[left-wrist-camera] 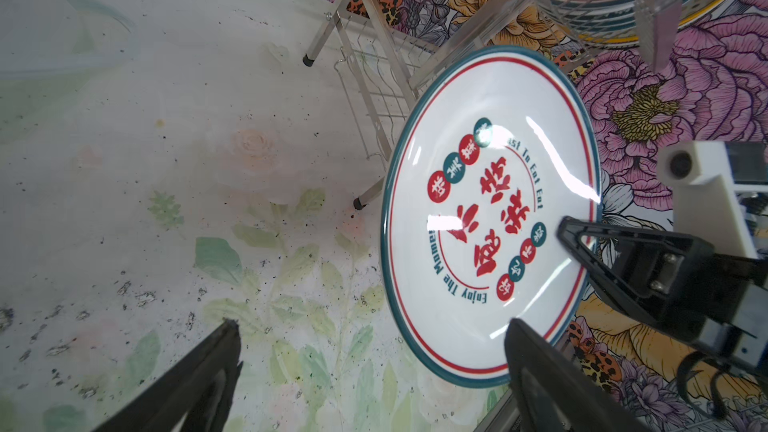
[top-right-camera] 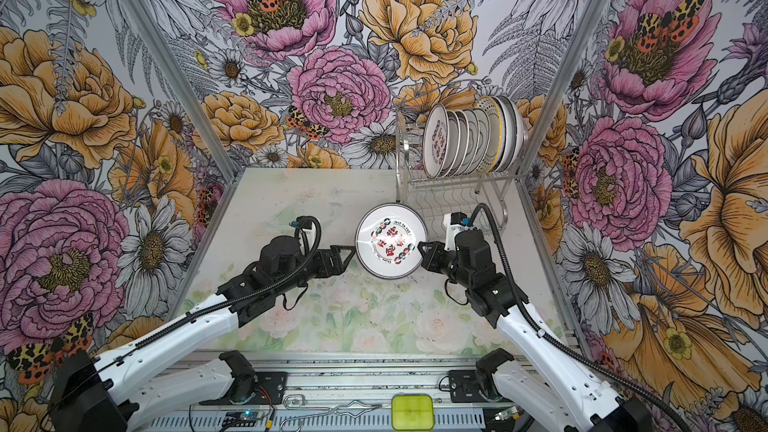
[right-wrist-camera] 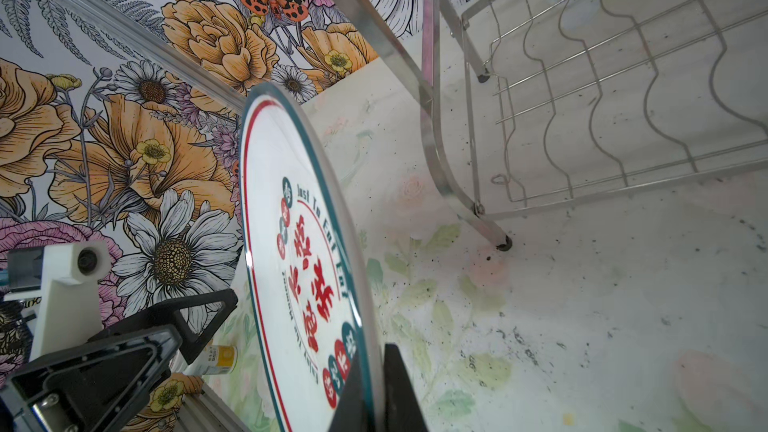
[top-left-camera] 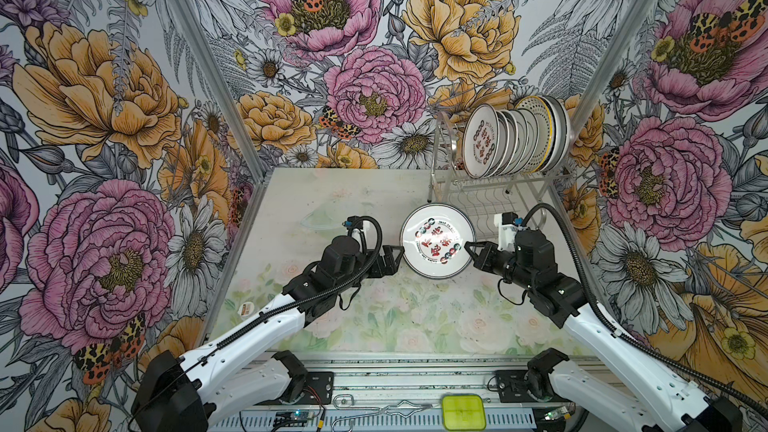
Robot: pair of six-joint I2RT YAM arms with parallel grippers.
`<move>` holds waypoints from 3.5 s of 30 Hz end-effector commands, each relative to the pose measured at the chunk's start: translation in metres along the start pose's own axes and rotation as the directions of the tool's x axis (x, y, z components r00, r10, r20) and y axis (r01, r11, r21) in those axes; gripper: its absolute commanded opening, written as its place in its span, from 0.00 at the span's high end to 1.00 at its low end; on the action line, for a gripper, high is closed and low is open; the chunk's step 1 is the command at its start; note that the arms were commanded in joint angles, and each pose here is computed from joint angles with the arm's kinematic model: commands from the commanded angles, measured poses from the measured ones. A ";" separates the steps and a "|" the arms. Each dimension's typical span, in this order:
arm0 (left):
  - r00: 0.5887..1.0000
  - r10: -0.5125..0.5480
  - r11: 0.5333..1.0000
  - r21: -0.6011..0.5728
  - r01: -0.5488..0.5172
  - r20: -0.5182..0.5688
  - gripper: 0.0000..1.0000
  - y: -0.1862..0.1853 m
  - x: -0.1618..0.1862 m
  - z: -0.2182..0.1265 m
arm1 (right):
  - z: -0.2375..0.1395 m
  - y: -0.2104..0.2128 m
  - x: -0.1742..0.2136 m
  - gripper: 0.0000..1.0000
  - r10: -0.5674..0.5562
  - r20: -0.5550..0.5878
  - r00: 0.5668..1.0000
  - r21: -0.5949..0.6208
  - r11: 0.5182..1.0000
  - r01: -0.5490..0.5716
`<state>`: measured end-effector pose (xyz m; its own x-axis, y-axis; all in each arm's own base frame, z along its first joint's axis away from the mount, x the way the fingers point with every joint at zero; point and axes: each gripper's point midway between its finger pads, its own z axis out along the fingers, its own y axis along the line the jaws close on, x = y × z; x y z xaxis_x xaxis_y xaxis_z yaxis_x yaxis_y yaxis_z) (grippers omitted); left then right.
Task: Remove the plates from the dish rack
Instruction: 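Bring the plate down toward the left gripper while the left gripper grasps its rim, then open the right gripper and pull it back while the left gripper holds the plate, then lower the plate onto the table beside the bowl with the left gripper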
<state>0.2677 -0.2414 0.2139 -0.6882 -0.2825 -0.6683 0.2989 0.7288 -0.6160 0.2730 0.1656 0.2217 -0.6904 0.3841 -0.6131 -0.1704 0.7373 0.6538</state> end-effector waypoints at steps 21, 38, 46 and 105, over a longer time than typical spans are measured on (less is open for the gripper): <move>0.996 -0.092 0.981 0.169 0.094 -0.021 0.34 0.001 -0.015 0.033 | 0.030 0.030 0.005 1.00 0.102 -0.040 0.994 -0.238 0.965 -0.108; 0.992 -0.106 0.981 0.156 0.115 -0.064 0.79 0.010 -0.010 0.042 | 0.054 0.032 0.012 1.00 0.094 -0.096 0.991 -0.260 0.958 -0.116; 0.989 -0.120 0.980 0.145 0.133 -0.090 0.96 0.017 -0.004 0.046 | 0.061 0.030 0.014 0.92 0.093 -0.099 0.991 -0.265 0.957 -0.117; 0.800 -0.478 0.706 -0.383 0.595 0.362 1.00 0.336 -0.125 0.019 | 0.061 -0.126 -0.036 0.42 -0.081 -0.017 0.997 0.445 0.892 0.080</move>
<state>0.4514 0.0239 0.0695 -0.4793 -0.7938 -0.3743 -0.4925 0.5963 -0.6339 0.3572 0.1022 0.1343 -0.7075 0.2701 -0.6530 0.0460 0.9397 0.3389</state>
